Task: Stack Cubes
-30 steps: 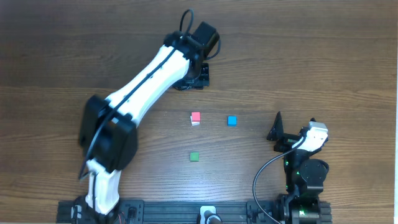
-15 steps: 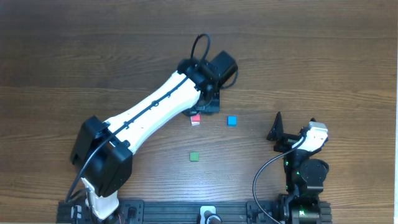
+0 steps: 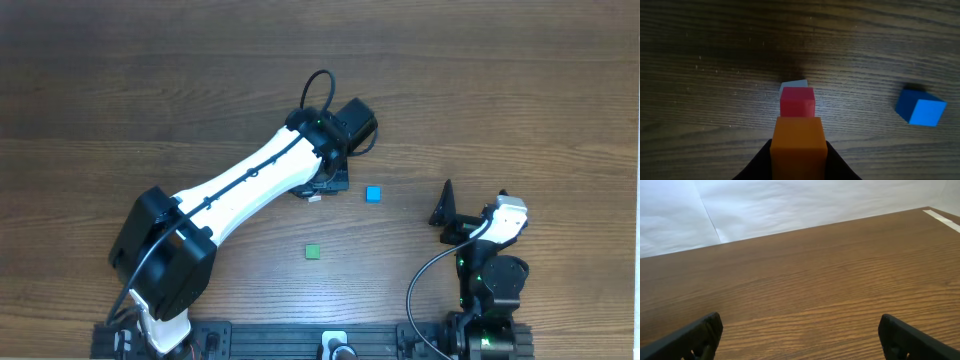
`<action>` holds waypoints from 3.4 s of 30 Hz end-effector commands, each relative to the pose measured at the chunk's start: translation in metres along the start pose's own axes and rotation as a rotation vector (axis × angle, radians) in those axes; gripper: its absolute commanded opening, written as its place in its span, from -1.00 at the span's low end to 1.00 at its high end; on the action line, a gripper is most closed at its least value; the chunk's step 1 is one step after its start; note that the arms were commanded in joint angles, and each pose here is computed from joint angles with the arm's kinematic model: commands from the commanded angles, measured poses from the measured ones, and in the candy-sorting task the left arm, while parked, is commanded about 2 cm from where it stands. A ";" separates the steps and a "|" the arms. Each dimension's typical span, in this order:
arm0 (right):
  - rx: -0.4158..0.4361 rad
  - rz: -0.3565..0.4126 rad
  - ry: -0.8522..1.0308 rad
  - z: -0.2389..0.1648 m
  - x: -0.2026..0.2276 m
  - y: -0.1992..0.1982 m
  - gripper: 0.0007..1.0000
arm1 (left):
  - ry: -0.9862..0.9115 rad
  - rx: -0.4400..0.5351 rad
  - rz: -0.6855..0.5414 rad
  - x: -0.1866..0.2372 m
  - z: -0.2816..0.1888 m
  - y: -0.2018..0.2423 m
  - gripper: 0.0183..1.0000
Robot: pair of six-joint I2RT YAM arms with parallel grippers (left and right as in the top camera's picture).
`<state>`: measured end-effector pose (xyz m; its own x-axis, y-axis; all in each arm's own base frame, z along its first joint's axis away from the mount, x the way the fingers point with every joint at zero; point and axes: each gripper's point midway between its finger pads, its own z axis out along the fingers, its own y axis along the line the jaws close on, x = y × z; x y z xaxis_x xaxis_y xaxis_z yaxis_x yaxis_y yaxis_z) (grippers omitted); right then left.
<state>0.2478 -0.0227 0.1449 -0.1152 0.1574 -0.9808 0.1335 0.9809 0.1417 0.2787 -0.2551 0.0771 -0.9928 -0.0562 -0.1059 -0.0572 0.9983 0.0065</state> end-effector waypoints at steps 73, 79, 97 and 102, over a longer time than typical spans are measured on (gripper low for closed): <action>-0.004 -0.002 0.006 0.000 0.003 0.000 0.99 | -0.054 0.026 -0.025 -0.003 0.010 0.000 -0.90; -0.004 -0.002 0.006 0.000 0.003 0.000 0.98 | -0.057 0.013 -0.029 -0.004 0.010 0.003 -0.89; -0.004 -0.002 0.006 0.000 0.003 0.000 0.99 | -0.045 0.001 -0.040 0.001 0.014 0.006 -0.84; -0.004 -0.002 0.006 0.000 0.003 0.000 0.99 | -0.046 0.002 -0.040 0.001 0.014 0.006 -0.83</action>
<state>0.2478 -0.0227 0.1449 -0.1154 0.1563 -0.9809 0.1334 0.9810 0.1406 0.2803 -0.2512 0.0561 -0.9878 -0.0820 -0.1322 -0.0836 0.9965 0.0070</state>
